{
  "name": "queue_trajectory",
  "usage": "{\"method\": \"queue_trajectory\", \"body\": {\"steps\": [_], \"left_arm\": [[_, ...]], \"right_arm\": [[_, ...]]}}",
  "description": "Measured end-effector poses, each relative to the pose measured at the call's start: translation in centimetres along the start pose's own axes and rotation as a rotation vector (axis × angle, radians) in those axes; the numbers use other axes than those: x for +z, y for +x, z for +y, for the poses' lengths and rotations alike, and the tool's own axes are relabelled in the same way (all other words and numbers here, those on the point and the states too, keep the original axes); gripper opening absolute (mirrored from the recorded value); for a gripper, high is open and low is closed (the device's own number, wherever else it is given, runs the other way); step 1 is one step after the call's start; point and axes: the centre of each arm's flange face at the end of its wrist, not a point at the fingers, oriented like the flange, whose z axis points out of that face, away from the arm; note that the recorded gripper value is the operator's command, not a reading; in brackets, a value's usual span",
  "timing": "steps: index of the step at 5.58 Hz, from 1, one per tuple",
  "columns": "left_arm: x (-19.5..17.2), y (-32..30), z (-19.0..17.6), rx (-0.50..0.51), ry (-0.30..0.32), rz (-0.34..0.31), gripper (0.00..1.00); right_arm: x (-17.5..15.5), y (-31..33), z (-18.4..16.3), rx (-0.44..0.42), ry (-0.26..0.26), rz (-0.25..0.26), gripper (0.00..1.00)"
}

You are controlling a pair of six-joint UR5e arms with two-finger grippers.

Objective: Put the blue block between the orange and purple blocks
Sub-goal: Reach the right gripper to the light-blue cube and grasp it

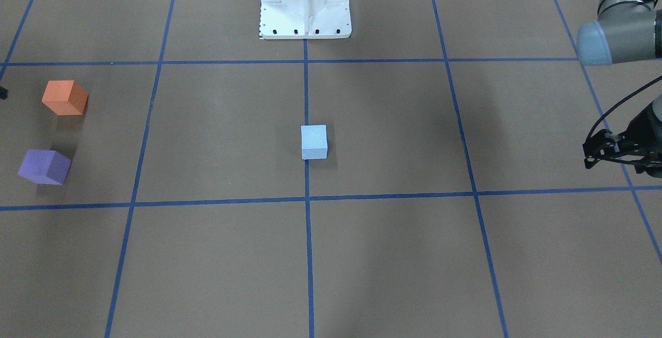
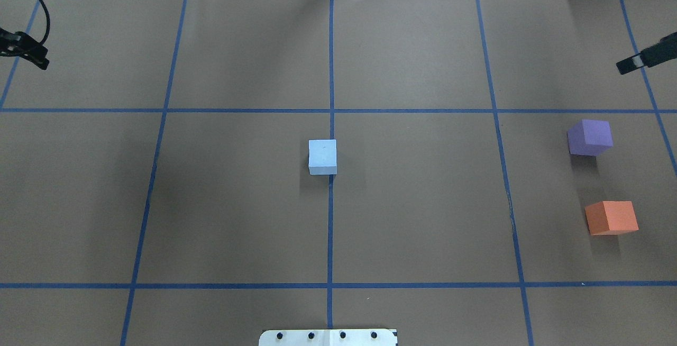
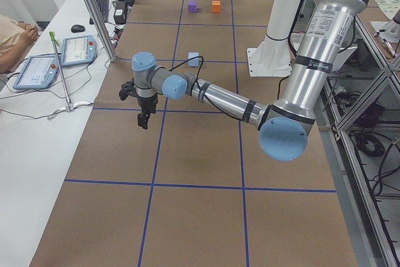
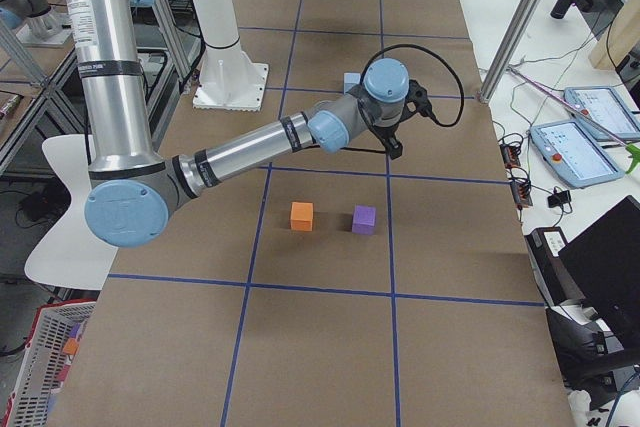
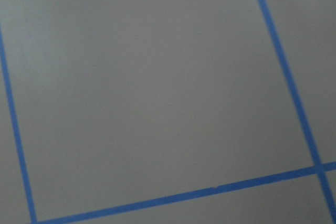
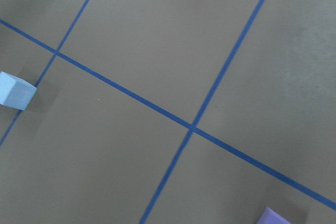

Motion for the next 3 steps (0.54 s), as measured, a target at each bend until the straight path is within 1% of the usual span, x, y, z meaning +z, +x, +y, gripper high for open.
{"method": "queue_trajectory", "body": {"steps": [1, 2, 3], "left_arm": [[-0.5, -7.4, 4.3, 0.049, -0.015, 0.023, 1.0], [-1.1, -13.0, 8.6, 0.052, -0.015, 0.047, 1.0], [-1.4, -15.5, 11.4, 0.028, -0.009, 0.062, 1.0]], "right_arm": [[4.2, -7.3, -3.6, 0.057, -0.009, 0.003, 0.99], [10.0, -15.3, -5.5, 0.112, -0.017, 0.014, 0.99], [16.2, -22.4, -6.3, 0.149, -0.015, 0.059, 0.99]]}}
